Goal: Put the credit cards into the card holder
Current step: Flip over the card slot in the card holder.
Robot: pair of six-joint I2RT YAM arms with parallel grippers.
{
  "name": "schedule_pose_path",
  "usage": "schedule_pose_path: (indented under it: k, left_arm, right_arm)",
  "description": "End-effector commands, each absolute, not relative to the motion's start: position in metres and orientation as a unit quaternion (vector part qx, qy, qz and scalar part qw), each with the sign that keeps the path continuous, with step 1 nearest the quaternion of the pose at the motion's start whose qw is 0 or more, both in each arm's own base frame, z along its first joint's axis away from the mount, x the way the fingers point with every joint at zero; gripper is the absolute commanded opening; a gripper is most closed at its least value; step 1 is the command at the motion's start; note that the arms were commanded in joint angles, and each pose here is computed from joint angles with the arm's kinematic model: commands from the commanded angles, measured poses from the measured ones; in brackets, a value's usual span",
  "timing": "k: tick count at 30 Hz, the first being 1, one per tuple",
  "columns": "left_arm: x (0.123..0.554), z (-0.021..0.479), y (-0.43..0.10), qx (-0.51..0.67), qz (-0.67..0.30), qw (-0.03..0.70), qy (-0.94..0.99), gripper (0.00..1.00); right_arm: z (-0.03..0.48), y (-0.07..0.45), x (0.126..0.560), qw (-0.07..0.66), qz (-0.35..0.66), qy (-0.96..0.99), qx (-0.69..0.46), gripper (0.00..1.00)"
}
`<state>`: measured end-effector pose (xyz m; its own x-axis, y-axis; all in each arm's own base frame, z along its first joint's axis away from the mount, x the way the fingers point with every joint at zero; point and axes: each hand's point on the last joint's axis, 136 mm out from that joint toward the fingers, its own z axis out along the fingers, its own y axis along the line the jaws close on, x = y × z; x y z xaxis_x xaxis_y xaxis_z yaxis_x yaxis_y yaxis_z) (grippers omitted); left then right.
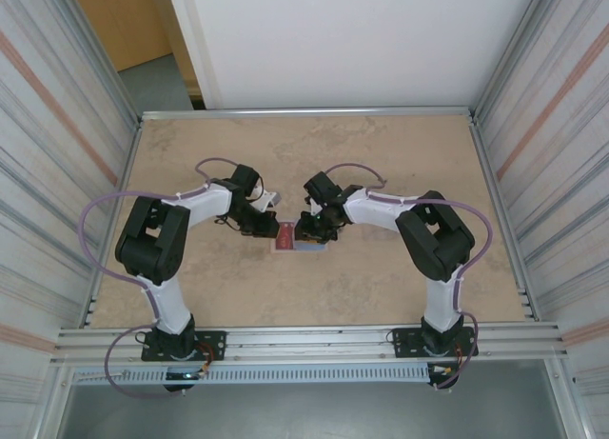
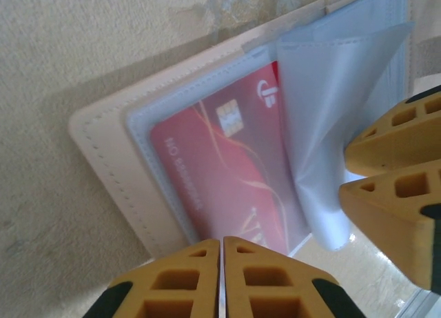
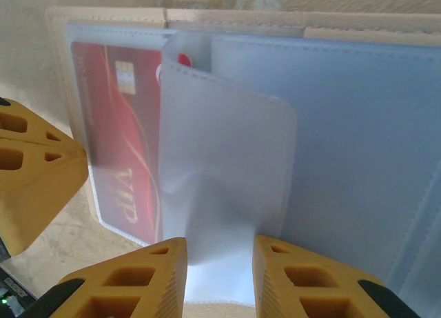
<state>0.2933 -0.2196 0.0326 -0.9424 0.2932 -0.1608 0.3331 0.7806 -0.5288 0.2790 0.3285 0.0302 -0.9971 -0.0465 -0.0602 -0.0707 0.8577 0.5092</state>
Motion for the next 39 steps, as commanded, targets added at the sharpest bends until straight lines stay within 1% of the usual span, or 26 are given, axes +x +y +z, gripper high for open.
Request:
schedule_pose_path:
  k: [1, 4, 6, 7, 14, 18, 23, 27, 33, 39]
  left_arm:
    - [0.296, 0.056, -0.229, 0.163, -0.320, 0.039, 0.933, 0.10]
    - [0.300, 0.068, -0.234, 0.151, -0.352, 0.040, 0.923, 0.08]
    - [0.301, 0.071, -0.241, 0.149, -0.372, 0.033, 0.915, 0.01]
    - [0.301, 0.072, -0.244, 0.149, -0.381, 0.029, 0.912, 0.00]
    - [0.296, 0.064, -0.265, 0.169, -0.385, -0.002, 0.907, 0.00]
    - [0.294, 0.053, -0.266, 0.165, -0.380, -0.016, 0.910, 0.00]
    - [0.290, 0.030, -0.258, 0.167, -0.340, -0.029, 0.925, 0.00]
    - [0.288, 0.022, -0.258, 0.159, -0.340, -0.043, 0.926, 0.00]
    - [0.288, 0.014, -0.250, 0.159, -0.312, -0.044, 0.936, 0.00]
    - [0.289, 0.017, -0.248, 0.162, -0.311, -0.038, 0.936, 0.00]
  right_arm:
    - [0.028, 0.339, 0.279, 0.012, 0.274, 0.961, -0.026, 0.29]
    - [0.028, 0.340, 0.278, 0.012, 0.278, 0.960, -0.027, 0.29]
    - [0.030, 0.342, 0.278, 0.013, 0.281, 0.959, -0.029, 0.28]
    - [0.031, 0.342, 0.278, 0.014, 0.281, 0.959, -0.030, 0.27]
    - [0.029, 0.340, 0.279, 0.014, 0.278, 0.960, -0.029, 0.26]
    - [0.030, 0.340, 0.279, 0.015, 0.279, 0.960, -0.030, 0.26]
    - [0.031, 0.341, 0.279, 0.016, 0.280, 0.959, -0.032, 0.25]
    - [0.032, 0.341, 0.280, 0.017, 0.280, 0.959, -0.031, 0.25]
    - [0.039, 0.340, 0.281, 0.023, 0.284, 0.958, -0.032, 0.25]
    - [0.062, 0.325, 0.291, 0.046, 0.296, 0.954, -0.021, 0.28]
